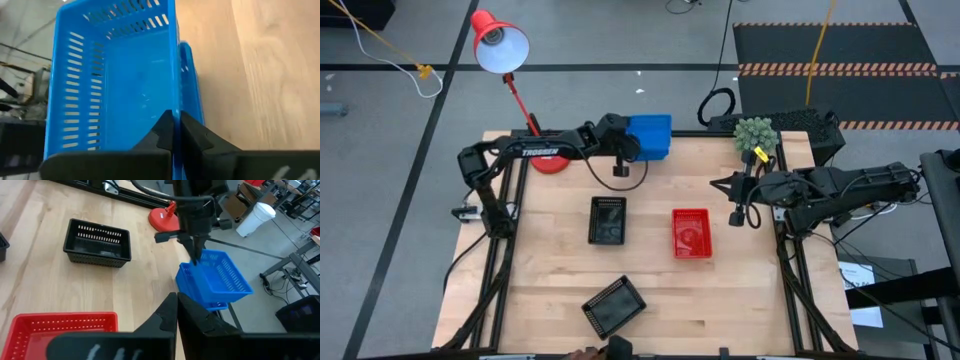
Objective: Stack baskets by color
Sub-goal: Stack the bottom blue bin on top of the top blue bins
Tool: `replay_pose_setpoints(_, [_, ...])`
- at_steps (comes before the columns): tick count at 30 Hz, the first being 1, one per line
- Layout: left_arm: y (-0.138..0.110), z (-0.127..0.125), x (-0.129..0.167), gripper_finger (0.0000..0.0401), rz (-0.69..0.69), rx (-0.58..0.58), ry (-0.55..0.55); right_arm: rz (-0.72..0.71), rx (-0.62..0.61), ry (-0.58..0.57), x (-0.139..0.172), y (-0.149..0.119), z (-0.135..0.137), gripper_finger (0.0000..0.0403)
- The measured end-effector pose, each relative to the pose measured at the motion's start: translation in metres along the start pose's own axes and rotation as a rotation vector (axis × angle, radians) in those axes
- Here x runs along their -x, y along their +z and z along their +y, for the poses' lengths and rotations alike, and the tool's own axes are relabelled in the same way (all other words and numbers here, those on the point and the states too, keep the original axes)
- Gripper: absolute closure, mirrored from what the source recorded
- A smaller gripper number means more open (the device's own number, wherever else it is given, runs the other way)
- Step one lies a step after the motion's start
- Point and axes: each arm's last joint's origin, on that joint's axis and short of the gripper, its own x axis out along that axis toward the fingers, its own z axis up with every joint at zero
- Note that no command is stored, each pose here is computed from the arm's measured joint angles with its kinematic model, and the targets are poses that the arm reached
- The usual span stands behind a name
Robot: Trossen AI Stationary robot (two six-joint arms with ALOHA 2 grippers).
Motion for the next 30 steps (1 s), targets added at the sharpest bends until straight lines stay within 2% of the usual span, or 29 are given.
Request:
replay_pose_setpoints(9, [-0.004,0.003,0.001,0.0393,0.017,0.035,0.001,0.0,0.004,0.0,0.0,0.0,0.0,0.0399])
replay_pose_setpoints(19, [-0.014,-0.003,-0.016,0.0392,0.058,0.088,-0.029,0.0,0.003,0.0,0.0,0.0,0.0,0.0399])
replay_pose_setpoints(25, [-0.017,-0.004,-0.022,0.0366,0.075,0.11,-0.015,0.0,0.003,0.0,0.0,0.0,0.0,0.0399])
replay_pose_setpoints(30, [-0.019,-0.004,-0.022,0.0361,0.084,0.121,-0.014,0.0,0.003,0.0,0.0,0.0,0.0,0.0399])
